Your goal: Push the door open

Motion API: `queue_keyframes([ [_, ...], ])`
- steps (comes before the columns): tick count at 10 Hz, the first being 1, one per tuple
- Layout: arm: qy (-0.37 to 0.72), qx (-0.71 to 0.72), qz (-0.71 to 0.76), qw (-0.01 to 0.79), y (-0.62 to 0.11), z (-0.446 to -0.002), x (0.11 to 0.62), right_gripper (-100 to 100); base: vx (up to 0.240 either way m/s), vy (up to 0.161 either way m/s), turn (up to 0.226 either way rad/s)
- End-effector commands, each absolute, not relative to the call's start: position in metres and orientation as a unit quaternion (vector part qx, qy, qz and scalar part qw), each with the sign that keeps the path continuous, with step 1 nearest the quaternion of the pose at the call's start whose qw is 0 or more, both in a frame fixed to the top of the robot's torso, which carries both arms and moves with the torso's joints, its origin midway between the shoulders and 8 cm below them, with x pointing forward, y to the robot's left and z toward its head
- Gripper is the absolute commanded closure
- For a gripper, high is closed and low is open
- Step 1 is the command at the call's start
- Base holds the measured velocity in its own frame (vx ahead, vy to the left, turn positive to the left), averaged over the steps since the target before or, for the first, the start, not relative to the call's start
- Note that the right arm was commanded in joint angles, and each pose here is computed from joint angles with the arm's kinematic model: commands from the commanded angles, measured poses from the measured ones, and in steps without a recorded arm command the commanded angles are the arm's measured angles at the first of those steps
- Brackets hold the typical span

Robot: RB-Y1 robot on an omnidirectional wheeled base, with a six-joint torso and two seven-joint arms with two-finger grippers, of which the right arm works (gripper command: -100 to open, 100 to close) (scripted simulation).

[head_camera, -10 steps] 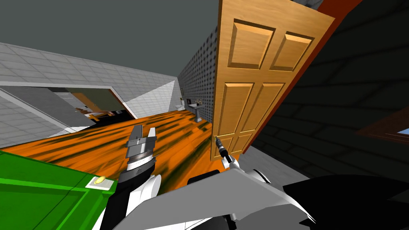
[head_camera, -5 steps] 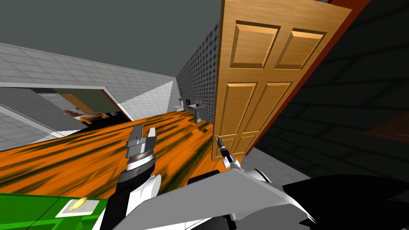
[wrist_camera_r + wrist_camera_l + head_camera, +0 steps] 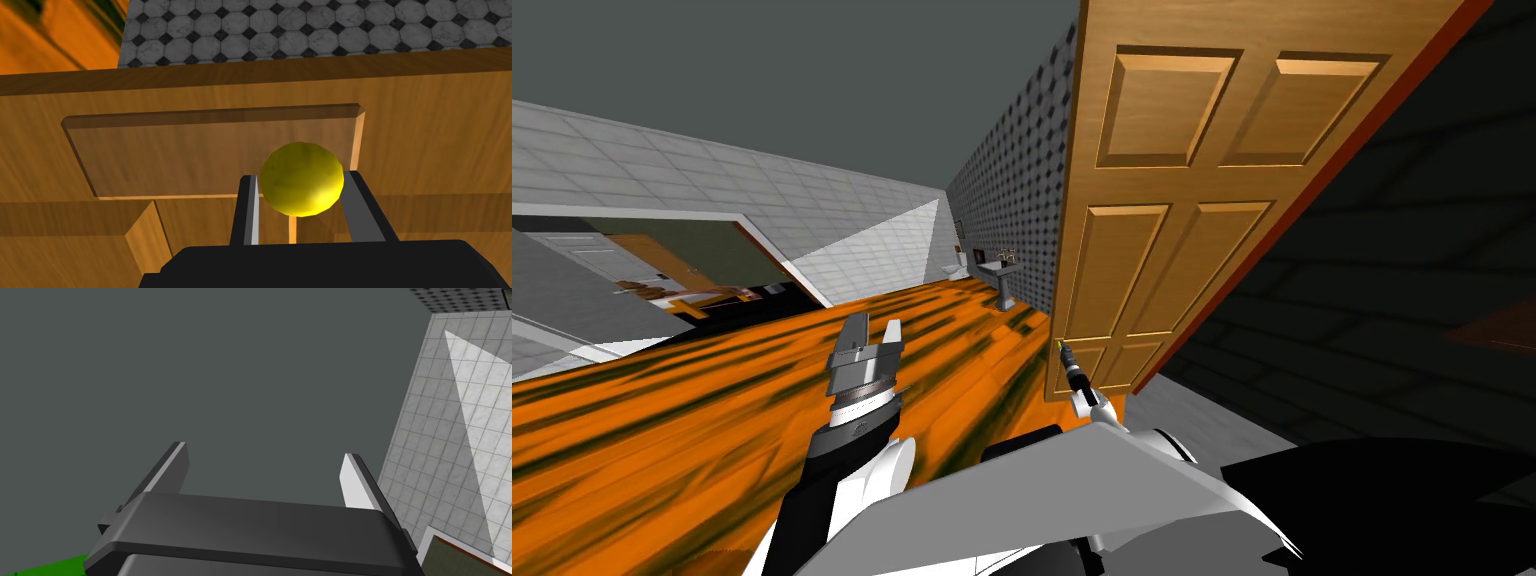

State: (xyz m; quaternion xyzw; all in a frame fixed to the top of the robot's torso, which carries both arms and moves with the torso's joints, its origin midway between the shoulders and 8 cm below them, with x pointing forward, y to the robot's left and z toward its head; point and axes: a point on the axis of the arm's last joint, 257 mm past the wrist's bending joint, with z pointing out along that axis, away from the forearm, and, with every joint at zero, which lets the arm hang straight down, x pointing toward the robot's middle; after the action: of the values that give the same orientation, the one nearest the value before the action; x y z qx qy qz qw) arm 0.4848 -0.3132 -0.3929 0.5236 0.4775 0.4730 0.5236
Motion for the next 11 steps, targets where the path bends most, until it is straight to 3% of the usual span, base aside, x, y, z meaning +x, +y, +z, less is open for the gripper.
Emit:
queue_keyframes([
  [1,0.474,0.523,0.471,0.529,-0.32,-0.391,0.485,100,0.075,0.002,0.009],
  [11,0.442,0.554,0.439,0.553,-0.366,-0.392,0.475,100,0.146,0.063,-0.048],
])
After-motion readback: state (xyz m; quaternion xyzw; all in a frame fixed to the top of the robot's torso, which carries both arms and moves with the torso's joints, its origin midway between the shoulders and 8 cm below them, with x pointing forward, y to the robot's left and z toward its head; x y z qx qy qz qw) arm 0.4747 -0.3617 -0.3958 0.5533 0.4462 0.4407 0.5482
